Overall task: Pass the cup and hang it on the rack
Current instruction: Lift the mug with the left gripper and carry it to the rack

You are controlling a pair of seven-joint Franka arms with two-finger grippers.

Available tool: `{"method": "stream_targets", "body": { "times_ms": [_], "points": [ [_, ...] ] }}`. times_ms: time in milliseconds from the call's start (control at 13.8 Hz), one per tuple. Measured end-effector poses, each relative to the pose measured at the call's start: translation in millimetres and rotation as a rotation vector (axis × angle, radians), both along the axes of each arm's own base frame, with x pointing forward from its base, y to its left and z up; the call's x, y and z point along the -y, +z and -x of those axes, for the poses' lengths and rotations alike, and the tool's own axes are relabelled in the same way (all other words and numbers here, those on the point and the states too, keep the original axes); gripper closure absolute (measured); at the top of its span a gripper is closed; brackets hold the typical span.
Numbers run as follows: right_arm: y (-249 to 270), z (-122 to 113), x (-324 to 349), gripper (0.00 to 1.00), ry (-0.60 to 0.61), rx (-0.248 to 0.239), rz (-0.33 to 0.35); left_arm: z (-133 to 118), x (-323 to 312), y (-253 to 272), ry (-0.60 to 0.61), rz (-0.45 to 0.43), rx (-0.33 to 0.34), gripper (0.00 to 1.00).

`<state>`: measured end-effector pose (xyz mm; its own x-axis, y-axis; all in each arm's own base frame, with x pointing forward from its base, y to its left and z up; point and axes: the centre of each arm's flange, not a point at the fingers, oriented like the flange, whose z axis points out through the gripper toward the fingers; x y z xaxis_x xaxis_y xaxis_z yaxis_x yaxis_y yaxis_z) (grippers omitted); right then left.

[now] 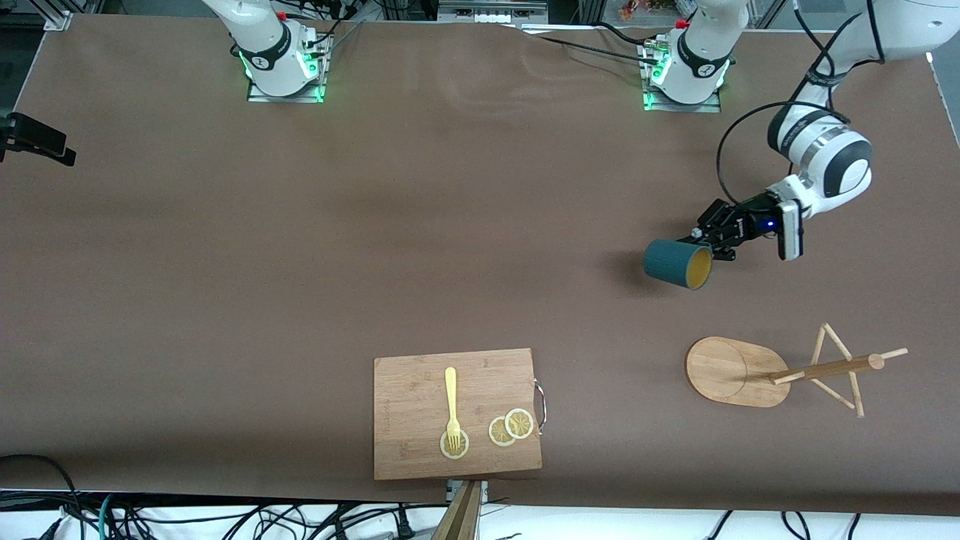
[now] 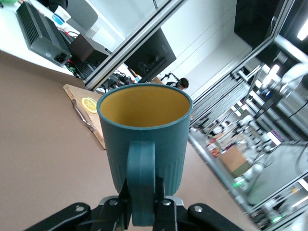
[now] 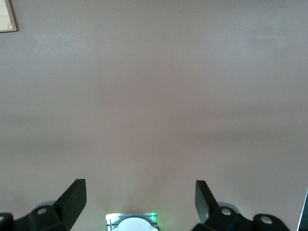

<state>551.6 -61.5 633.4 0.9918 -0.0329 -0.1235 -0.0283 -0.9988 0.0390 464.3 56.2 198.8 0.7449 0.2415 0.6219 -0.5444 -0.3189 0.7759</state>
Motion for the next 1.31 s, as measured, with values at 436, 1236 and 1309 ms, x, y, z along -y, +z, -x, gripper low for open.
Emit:
{"method": "stream_targets", "body": {
  "times_ms": [436,1236,1309],
  "points": [
    [0.0,0.0,0.2,0.00,0.000,0.000,0.000,-0.4,-85.6,43.3,-0.046,0.123,-0.245,0.79],
    [0.1,0.0,0.4,0.00,-0.001,0.000,0.000,-42.5,-138.4,61.4,-0.030,0.354,-0.638,0.79],
    [0.0,0.0,0.4,0.00,-0.001,0.000,0.000,-47.5,-142.3,63.5,-0.028,0.361,-0.654,0.79]
  ]
}}
